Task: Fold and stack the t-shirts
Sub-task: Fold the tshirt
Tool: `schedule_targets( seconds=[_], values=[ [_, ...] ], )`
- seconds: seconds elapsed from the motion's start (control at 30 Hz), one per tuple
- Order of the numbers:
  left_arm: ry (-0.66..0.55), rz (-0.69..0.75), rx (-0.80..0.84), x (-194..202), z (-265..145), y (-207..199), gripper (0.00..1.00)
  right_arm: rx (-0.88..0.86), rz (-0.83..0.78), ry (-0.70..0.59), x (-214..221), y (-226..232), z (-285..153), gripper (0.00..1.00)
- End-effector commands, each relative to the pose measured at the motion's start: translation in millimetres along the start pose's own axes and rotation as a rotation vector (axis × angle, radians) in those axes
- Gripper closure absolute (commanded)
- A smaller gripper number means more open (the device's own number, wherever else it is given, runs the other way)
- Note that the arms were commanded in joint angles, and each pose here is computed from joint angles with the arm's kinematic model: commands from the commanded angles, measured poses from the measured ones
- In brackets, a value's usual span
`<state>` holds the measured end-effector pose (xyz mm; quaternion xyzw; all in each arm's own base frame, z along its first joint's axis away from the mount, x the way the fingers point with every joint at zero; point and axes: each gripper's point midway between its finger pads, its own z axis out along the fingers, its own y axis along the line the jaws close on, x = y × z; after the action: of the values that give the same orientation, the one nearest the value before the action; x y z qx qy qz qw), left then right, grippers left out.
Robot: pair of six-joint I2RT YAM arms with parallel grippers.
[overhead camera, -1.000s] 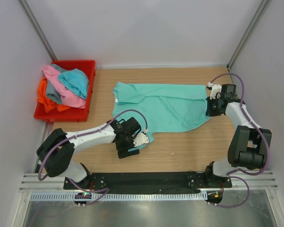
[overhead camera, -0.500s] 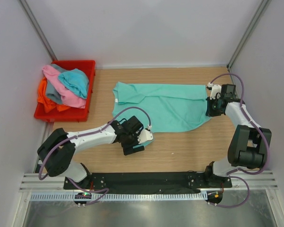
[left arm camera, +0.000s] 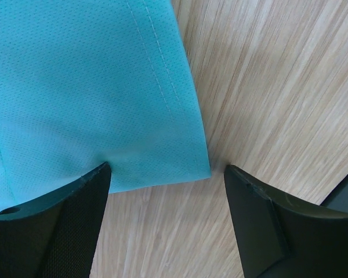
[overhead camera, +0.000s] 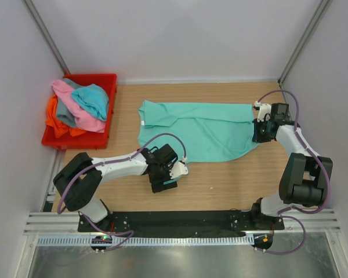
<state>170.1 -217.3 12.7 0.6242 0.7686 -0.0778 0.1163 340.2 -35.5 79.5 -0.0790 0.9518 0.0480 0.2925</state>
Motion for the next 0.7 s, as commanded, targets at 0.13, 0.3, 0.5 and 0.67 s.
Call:
schedule_targets(
  seconds=[0.13,0.3,0.5,0.67],
  values=[
    [0.016,-0.015,0.041,-2,9,-5,0.27,0.026,-0.016,-0.033,-10,-7,-2,0.98],
    [0.023,-0.024,0.034,1,8,-3,0.57,0.028,-0.014,-0.037,-11,-7,-3,0.99],
    [-0.024,-0.003,-0.077,-6,-19,15,1.00,0.043,-0.023,-0.091,-25,-7,-21,0.99],
    [-0.114,0.054,-0.233,-21,-69,39,1.00,0.039,-0.033,-0.146,-44,-2,-41,0.99]
  ],
)
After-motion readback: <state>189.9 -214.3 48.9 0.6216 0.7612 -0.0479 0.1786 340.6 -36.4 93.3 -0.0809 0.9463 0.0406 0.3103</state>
